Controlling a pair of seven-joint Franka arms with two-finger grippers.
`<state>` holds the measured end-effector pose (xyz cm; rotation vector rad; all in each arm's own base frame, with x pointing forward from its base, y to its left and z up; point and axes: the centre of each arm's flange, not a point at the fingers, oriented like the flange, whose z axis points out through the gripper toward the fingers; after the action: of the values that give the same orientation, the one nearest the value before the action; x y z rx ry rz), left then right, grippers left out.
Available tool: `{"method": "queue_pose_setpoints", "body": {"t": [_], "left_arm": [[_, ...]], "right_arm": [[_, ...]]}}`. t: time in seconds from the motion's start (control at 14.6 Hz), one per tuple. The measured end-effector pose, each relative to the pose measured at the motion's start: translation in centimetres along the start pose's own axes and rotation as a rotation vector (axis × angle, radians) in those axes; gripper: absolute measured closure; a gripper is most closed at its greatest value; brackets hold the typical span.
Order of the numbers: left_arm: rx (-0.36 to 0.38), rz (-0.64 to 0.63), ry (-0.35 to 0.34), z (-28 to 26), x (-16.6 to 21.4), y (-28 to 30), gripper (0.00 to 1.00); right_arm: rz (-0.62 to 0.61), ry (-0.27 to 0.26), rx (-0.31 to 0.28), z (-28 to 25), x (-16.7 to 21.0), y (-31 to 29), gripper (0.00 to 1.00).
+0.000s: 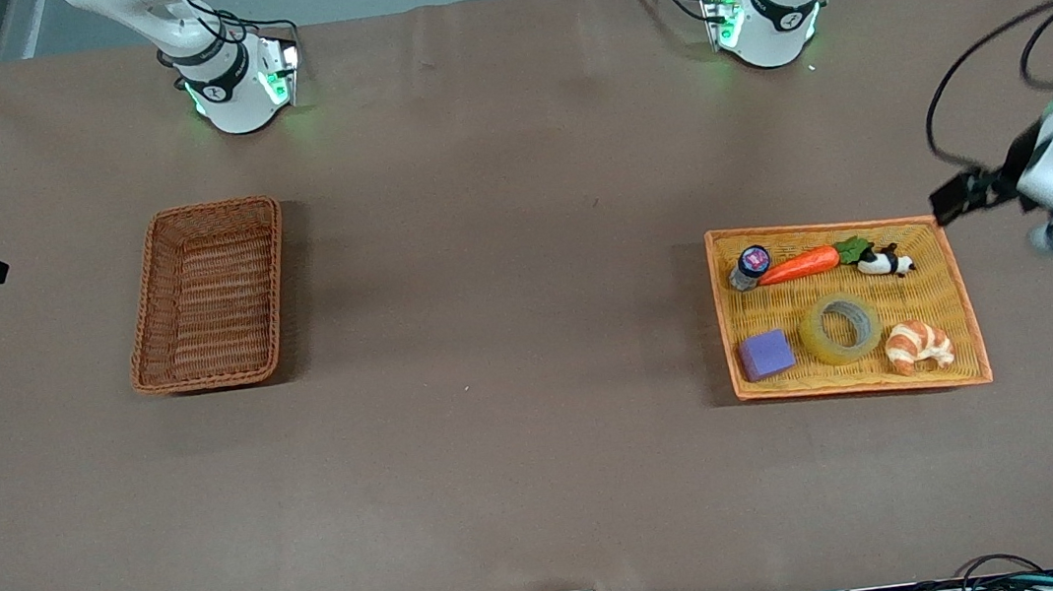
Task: Move tape to another basket
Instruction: 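Reach the left gripper toward the tape roll in the yellow tray, then lower the left gripper onto the tape roll and close on it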
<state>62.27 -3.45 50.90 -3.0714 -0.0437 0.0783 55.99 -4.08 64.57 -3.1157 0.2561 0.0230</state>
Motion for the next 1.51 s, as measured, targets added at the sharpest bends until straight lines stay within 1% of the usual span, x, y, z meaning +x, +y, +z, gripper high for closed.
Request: {"method": "queue_pose_setpoints", "body": {"t": [0.14,0.27,0.41,0.55,0.69,0.89,1.03,1.17,1.37,1.44,1.51], "left_arm": [[-0.006,-0.031,-0.024,6.6,3.1,-1.4,0.0],[-0.033,-0.075,-0.043,12.6,5.1,-3.7,0.0],[-0.058,-0.105,-0.04,18.0,5.8,-4.8,0.0],[-0.065,-0.107,-0.047,22.6,5.4,-4.5,0.0],[-0.069,-0.099,-0.066,25.6,4.7,-3.7,0.0],[-0.07,-0.093,-0.093,27.9,4.1,-3.1,0.0],[-0.07,-0.092,-0.106,28.8,3.9,-3.0,0.04],[-0.071,-0.089,-0.111,29.1,3.8,-2.8,0.22],[-0.071,-0.086,-0.124,29.8,3.6,-2.6,0.54],[-0.071,-0.084,-0.128,30.0,3.5,-2.5,0.61],[-0.072,-0.082,-0.131,30.2,3.5,-2.3,0.61]], "right_arm": [[0.0,-0.001,0.0,0.0,0.0,0.0,0.0],[0.0,-0.002,0.0,0.0,0.0,0.0,0.0],[-0.003,-0.002,0.0,0.0,0.0,0.1,0.0],[-0.007,-0.003,0.0,0.0,0.0,0.1,0.0],[-0.009,-0.003,0.0,0.0,0.0,0.1,0.0],[-0.011,-0.003,0.0,0.0,0.0,0.1,0.0],[-0.011,-0.003,0.0,0.0,0.0,0.1,0.0],[-0.011,-0.003,0.0,0.0,0.0,0.1,0.0],[-0.011,-0.003,0.0,0.0,0.0,0.1,0.0],[-0.011,-0.003,0.0,0.0,0.0,0.1,0.0],[-0.011,-0.003,0.0,0.0,0.0,0.1,0.0]]}}
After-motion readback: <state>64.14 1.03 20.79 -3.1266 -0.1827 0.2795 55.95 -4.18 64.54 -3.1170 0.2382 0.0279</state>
